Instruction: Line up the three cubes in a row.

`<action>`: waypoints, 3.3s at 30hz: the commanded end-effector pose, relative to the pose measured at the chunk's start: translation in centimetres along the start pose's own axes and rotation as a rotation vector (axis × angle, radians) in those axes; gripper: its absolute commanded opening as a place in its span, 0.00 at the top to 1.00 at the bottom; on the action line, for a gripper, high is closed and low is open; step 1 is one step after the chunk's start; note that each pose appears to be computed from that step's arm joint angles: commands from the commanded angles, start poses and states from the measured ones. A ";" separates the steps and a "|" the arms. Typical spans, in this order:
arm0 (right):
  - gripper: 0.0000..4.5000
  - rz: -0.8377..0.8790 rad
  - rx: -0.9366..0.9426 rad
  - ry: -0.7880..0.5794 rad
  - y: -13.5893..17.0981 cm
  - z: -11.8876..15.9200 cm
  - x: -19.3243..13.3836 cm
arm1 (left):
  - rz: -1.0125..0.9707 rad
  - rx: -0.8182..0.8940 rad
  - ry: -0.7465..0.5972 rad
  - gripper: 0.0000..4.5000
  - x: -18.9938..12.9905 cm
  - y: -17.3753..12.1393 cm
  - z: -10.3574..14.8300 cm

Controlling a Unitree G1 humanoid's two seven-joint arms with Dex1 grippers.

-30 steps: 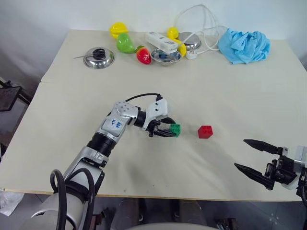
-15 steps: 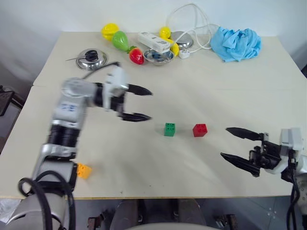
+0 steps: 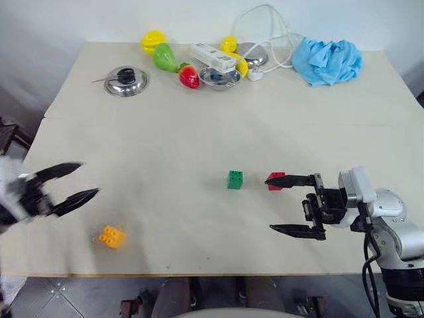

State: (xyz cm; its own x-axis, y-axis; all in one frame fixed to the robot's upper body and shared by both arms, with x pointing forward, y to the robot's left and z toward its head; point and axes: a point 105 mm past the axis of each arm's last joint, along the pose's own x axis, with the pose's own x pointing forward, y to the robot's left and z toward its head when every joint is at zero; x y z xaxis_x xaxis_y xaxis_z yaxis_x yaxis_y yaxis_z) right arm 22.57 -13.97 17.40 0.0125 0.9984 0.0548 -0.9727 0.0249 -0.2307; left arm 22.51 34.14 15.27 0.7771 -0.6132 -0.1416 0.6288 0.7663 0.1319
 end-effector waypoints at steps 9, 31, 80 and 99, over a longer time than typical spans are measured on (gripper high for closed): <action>0.00 0.036 -0.032 0.015 -0.5 0.3 -0.6 | 0.077 -0.022 0.037 0.00 -4.7 -3.8 -2.6; 0.00 -0.069 0.037 0.074 0.2 -2.6 -4.1 | 0.062 -0.085 0.076 0.00 1.1 -11.9 -5.2; 0.00 -0.547 -0.012 0.030 4.5 -2.2 -7.7 | -0.877 0.327 0.137 0.44 24.5 -9.5 1.1; 0.00 -0.534 -0.042 0.046 2.2 -1.2 -10.4 | -0.454 0.184 -0.109 0.01 13.1 -4.2 2.6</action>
State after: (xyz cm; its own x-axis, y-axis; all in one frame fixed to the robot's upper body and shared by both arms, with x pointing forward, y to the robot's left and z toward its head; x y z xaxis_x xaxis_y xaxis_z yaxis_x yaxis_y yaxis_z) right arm 20.59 -23.64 14.55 0.5095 0.8524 0.1178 -0.8269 0.5229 -0.2071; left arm 30.14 22.28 13.63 0.3820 -0.9086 -0.1688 0.9176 0.3512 0.1862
